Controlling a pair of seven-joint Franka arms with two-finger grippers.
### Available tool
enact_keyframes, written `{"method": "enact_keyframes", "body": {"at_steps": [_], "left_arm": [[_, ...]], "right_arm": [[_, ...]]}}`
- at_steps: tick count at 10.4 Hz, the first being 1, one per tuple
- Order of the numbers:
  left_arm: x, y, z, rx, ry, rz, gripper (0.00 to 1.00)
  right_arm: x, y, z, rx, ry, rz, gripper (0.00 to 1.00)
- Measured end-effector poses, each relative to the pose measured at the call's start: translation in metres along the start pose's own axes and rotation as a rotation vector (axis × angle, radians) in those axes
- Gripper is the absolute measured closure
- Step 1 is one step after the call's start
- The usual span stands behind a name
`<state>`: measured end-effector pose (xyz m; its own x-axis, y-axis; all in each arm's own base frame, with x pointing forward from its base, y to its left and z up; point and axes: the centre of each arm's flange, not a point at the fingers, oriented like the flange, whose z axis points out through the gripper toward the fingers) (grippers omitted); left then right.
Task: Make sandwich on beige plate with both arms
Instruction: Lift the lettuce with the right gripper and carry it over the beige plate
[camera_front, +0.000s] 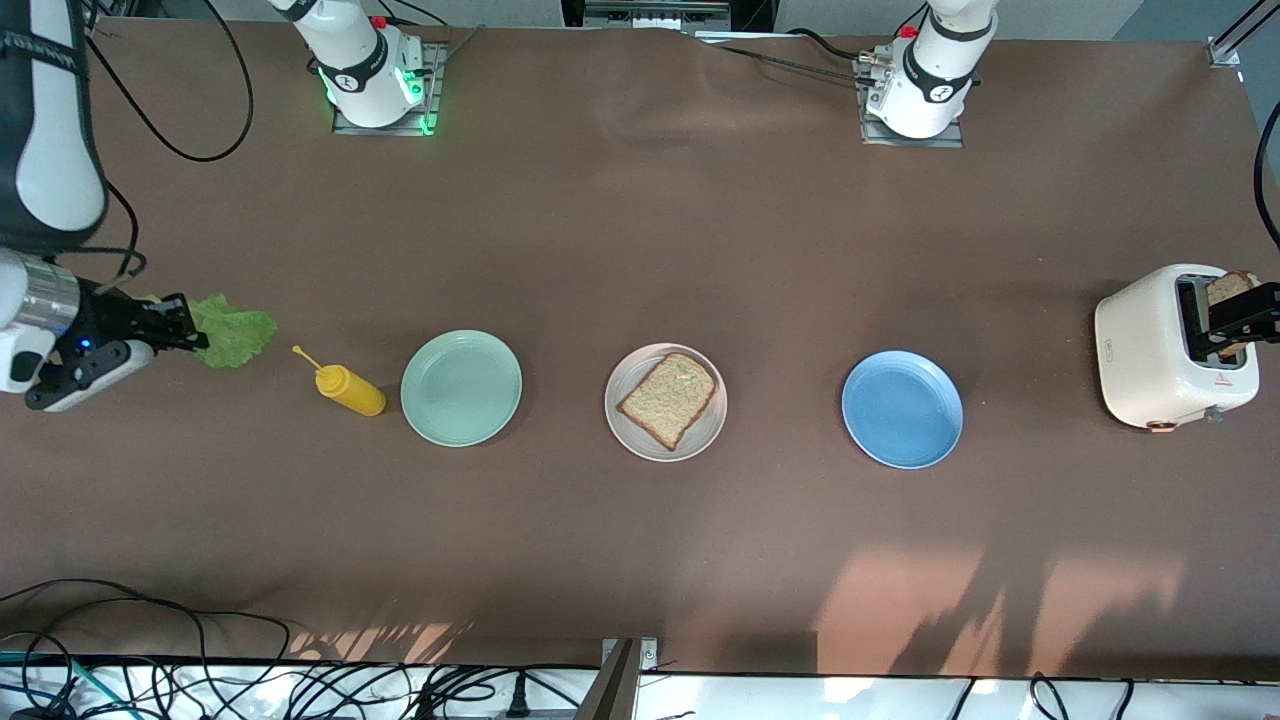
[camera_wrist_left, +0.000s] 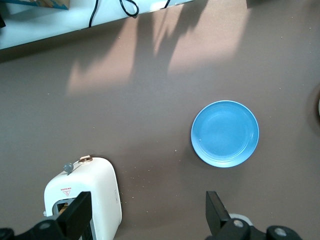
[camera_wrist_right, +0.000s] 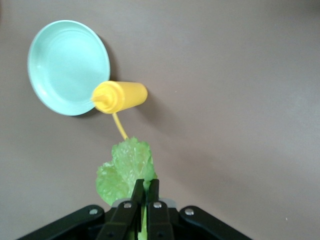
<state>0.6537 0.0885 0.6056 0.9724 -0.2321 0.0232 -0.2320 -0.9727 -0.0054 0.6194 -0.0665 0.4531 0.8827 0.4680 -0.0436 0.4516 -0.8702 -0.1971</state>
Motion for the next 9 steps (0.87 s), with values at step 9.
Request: {"method": "enact_keyframes", "body": {"at_steps": [9], "left_arm": [[0.000,0.000,0.001,-0.001,-0.004,0.001,0.00]], "right_arm": [[0.155,-0.232,0.032,0.058,0.060,0.308,0.95]]}}
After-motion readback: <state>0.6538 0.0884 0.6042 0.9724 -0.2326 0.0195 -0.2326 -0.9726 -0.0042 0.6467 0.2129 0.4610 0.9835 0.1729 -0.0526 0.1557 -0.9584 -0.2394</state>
